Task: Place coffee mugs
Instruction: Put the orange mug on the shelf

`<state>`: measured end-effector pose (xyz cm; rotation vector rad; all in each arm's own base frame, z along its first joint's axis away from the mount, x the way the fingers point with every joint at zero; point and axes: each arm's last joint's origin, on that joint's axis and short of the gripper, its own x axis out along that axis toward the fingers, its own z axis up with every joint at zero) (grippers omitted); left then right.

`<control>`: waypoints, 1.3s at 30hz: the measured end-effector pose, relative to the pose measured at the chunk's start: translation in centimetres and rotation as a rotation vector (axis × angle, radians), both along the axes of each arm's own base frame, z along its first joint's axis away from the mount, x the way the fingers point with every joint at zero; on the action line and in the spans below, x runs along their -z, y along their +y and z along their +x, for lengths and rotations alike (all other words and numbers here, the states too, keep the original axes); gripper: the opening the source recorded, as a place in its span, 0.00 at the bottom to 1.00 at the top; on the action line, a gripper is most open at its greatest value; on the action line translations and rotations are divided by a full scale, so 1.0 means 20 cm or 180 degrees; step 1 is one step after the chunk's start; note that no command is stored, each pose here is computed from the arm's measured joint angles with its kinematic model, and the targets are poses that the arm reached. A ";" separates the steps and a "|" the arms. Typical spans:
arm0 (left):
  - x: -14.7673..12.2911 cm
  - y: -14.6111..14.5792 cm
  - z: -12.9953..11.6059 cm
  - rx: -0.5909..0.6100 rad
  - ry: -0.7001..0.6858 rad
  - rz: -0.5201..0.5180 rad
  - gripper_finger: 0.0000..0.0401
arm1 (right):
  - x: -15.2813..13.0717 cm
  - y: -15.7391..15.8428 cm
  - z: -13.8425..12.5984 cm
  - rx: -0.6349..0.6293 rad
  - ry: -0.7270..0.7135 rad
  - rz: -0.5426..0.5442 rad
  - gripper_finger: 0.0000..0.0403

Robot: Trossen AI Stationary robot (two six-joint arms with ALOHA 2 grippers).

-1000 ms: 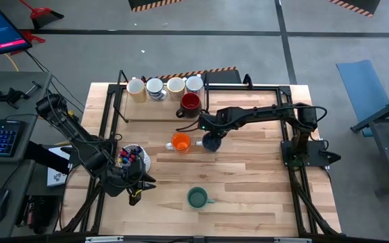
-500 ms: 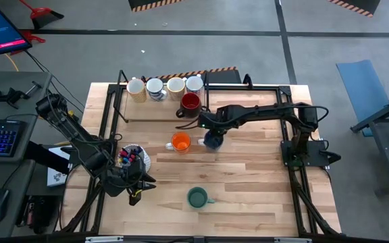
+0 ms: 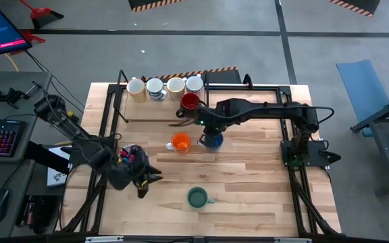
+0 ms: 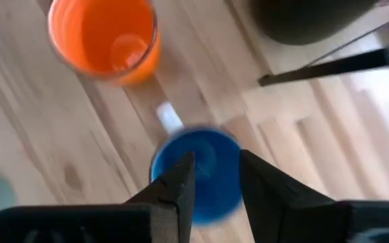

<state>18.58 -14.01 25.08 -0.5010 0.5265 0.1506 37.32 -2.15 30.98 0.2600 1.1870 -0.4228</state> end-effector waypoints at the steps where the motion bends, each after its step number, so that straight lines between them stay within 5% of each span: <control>1: -0.01 0.02 0.02 -0.0001 -0.0025 0.0011 0.25 | -0.03 0.03 -0.01 -0.0049 0.0055 -0.0074 0.23; 8: -0.07 0.22 0.17 0.0158 0.0052 0.0222 0.25 | -0.09 0.17 -0.16 0.0075 0.0840 -0.0795 0.23; 18: -0.14 0.48 0.26 0.0559 0.0210 0.0377 0.25 | 0.01 0.29 -0.36 0.0463 0.0929 -0.0867 0.23; 28: -0.04 0.59 0.39 0.1076 0.0444 0.0201 0.25 | 0.09 0.34 -0.74 0.1448 0.0201 -0.0496 0.23; 33: 0.00 0.60 0.51 0.1356 0.0843 0.0403 0.25 | 0.10 0.37 -0.78 0.1427 -0.0325 -0.0139 0.23; 39: 0.00 0.65 0.60 0.1312 0.1401 0.0774 0.25 | 0.09 0.39 -0.78 0.1389 -0.0474 -0.0136 0.23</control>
